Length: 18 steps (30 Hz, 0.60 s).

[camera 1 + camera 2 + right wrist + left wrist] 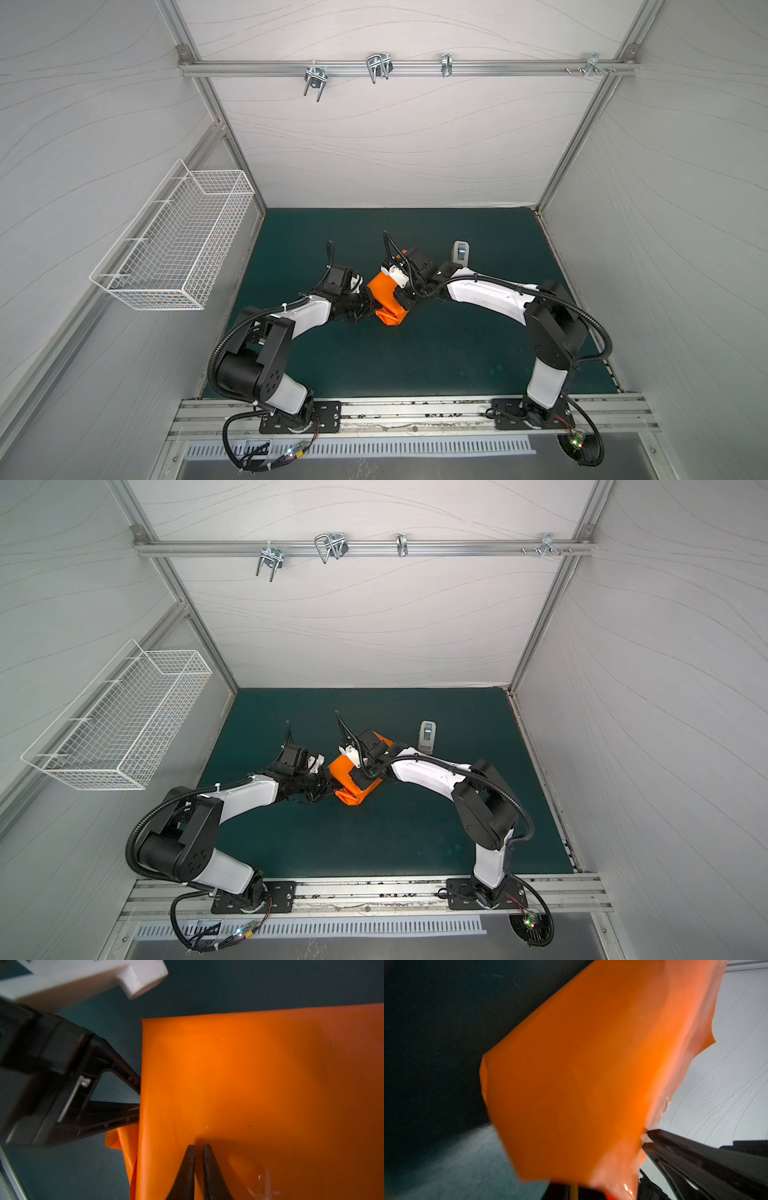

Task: Wrap a gift box in wrapping paper
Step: Fifth fold the wrapping paper around the gift box.

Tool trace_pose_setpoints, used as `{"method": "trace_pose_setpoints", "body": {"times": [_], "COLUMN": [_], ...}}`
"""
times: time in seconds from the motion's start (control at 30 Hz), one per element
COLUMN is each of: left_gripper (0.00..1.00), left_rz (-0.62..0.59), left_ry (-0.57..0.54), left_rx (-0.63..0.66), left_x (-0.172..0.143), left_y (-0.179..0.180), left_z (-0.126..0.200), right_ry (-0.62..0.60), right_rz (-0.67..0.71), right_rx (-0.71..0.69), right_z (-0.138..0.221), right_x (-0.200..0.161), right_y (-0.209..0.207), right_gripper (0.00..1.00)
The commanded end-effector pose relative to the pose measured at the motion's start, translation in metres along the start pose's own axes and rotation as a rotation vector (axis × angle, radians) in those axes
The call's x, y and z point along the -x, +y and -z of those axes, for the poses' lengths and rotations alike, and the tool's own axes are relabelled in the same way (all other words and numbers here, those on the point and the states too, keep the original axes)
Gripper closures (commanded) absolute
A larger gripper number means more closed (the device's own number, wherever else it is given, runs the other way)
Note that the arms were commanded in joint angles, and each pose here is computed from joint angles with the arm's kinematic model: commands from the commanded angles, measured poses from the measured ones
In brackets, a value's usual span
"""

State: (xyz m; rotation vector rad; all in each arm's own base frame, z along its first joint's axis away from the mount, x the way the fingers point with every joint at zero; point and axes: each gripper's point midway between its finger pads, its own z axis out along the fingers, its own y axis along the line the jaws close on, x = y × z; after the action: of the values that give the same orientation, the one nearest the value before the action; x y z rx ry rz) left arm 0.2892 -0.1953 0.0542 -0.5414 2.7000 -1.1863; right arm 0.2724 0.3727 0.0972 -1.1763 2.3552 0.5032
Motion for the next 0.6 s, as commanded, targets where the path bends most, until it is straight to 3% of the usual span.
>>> {"method": "trace_pose_setpoints", "body": {"times": [0.0, 0.33, 0.57], "left_gripper": [0.88, 0.87, 0.87], "left_rz": [-0.060, -0.069, -0.080], "left_ry": [-0.022, -0.031, -0.023], "left_rx": [-0.076, -0.078, -0.076], "left_x": [0.013, 0.016, 0.013], "left_y": [-0.032, -0.040, -0.043], "left_z": [0.002, 0.006, 0.008], "right_ry": [0.166, 0.195, 0.158], "right_rz": [-0.016, -0.018, -0.018], "right_rx": [0.012, 0.035, 0.033], "right_z": [-0.017, -0.021, -0.008], "right_x": [-0.046, -0.051, -0.040], "right_y": [0.000, 0.003, 0.003], "right_gripper": [0.87, 0.88, 0.77]}}
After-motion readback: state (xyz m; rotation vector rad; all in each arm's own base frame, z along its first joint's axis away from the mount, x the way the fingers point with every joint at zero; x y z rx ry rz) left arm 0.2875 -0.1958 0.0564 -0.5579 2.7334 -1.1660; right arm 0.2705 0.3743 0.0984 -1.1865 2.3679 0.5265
